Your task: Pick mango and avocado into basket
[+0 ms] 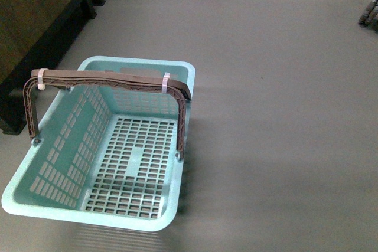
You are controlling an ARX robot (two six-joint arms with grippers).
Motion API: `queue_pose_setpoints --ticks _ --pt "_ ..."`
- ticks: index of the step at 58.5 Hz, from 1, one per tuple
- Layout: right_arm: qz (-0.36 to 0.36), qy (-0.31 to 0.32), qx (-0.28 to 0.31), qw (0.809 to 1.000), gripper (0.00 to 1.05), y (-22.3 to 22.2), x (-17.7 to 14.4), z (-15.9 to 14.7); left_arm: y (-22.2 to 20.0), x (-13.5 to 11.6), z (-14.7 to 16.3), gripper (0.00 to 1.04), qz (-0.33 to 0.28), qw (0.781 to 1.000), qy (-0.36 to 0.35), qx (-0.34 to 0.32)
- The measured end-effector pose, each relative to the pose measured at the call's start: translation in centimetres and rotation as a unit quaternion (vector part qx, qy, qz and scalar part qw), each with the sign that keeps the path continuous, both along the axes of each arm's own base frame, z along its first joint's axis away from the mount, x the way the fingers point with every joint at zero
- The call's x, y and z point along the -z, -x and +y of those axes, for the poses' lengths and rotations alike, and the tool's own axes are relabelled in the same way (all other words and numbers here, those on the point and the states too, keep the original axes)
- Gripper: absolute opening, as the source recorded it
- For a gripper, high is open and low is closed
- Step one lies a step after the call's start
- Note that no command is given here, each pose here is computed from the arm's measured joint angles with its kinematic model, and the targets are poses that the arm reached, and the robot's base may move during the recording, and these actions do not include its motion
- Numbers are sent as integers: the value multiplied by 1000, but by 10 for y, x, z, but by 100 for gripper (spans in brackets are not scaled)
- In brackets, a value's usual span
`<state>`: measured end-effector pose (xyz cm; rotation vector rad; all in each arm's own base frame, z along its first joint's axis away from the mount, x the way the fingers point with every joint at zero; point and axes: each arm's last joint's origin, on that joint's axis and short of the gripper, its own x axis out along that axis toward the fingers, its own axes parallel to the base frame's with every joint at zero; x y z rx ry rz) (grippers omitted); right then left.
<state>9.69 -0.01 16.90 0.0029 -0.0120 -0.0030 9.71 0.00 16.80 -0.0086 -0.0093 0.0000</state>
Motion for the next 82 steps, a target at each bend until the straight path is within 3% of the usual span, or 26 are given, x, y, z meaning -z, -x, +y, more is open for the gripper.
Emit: queue_pose_setpoints --ticks 31,34,36,37,40,45,55,68,82 --pt "0 0 0 1000 96 0 0 0 0 0 0 96 0 1000 0 0" --pt "0 0 0 1000 96 0 0 0 -1 1 0 96 45 998 40 -30" --pt "0 0 0 1000 96 0 0 0 -3 0 0 96 125 986 86 -71" --pt "0 0 0 1000 96 0 0 0 -8 1 0 96 167 970 142 -103" --pt "0 0 -1 1000 96 0 0 0 -20 4 0 96 204 945 221 -131" --pt "0 0 -1 1000 96 0 0 0 -45 10 -3 96 206 894 361 -165" --pt "0 0 -1 1000 96 0 0 0 -109 24 -11 96 182 804 537 -181" --pt "0 0 -1 1000 96 0 0 0 -184 74 -35 96 200 720 639 -185" --pt "0 0 -1 1000 96 0 0 0 -237 117 -69 96 217 687 669 -182"
